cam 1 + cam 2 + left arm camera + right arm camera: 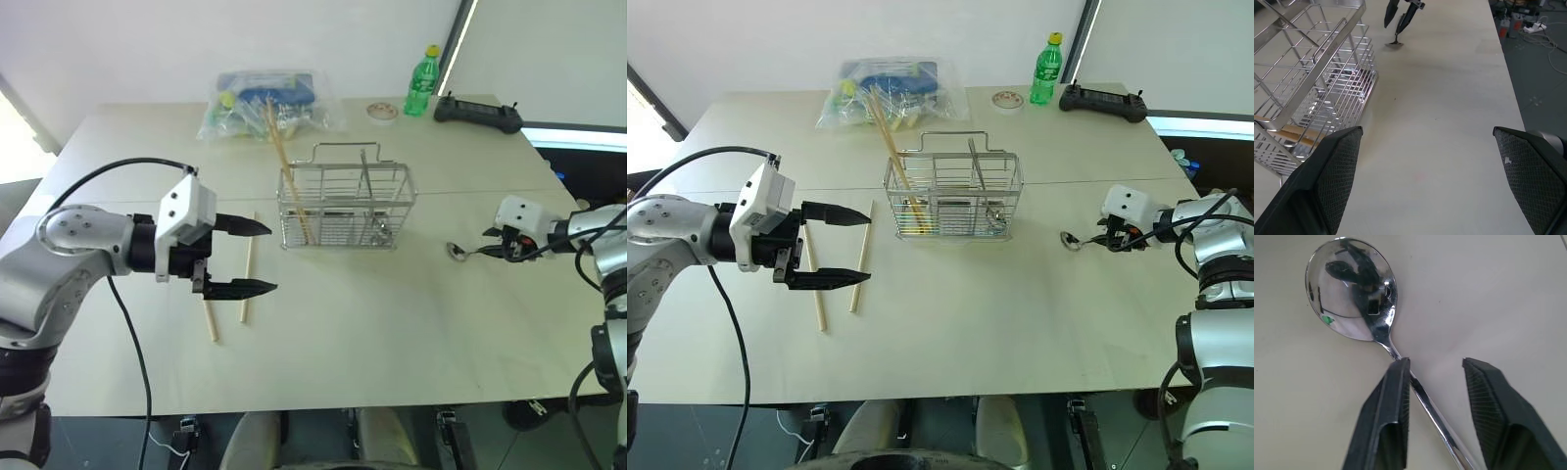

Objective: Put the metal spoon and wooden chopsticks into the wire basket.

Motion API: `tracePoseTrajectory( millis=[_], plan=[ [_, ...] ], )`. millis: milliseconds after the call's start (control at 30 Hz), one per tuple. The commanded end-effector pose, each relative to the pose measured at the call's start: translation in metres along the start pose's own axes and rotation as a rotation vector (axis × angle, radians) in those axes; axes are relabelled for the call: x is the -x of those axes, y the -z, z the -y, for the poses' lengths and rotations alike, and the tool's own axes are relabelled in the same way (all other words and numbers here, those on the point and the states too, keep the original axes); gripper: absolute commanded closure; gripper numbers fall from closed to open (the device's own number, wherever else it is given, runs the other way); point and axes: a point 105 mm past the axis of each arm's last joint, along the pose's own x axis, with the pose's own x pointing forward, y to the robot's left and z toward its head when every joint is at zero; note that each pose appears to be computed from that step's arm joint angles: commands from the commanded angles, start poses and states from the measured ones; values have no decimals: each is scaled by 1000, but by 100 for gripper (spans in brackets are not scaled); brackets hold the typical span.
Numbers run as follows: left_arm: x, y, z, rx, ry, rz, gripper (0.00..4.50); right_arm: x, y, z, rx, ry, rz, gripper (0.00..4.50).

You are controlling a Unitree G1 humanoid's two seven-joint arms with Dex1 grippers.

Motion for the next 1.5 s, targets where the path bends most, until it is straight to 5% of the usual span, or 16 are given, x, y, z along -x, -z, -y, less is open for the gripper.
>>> tracePoseTrajectory(
  millis=[33, 567, 867, 967, 1033, 1333, 1500],
  plan=[
    [6, -10, 0, -37, -32, 18, 0, -2, -2, 1, -2, -1, -4, 272],
    [11, -15, -3, -45, -82, 29, 0, -1, -7, -8, -8, -90, 30, 272],
    [10, -21, -10, -65, -89, 46, 0, -9, 11, -10, -34, -48, -64, 272],
    [10, -21, -11, -68, -91, 48, 0, -9, 13, -11, -59, -50, -64, 352],
    [10, -22, -11, -69, -92, 50, 0, -9, 12, -11, -65, -56, -61, 447],
    [11, -24, -14, -74, -109, 59, 0, -9, 10, -10, -45, -56, -56, 447],
    [12, -25, -16, -71, -125, 74, 0, -6, -13, -7, 40, -58, 54, 447]
  ],
)
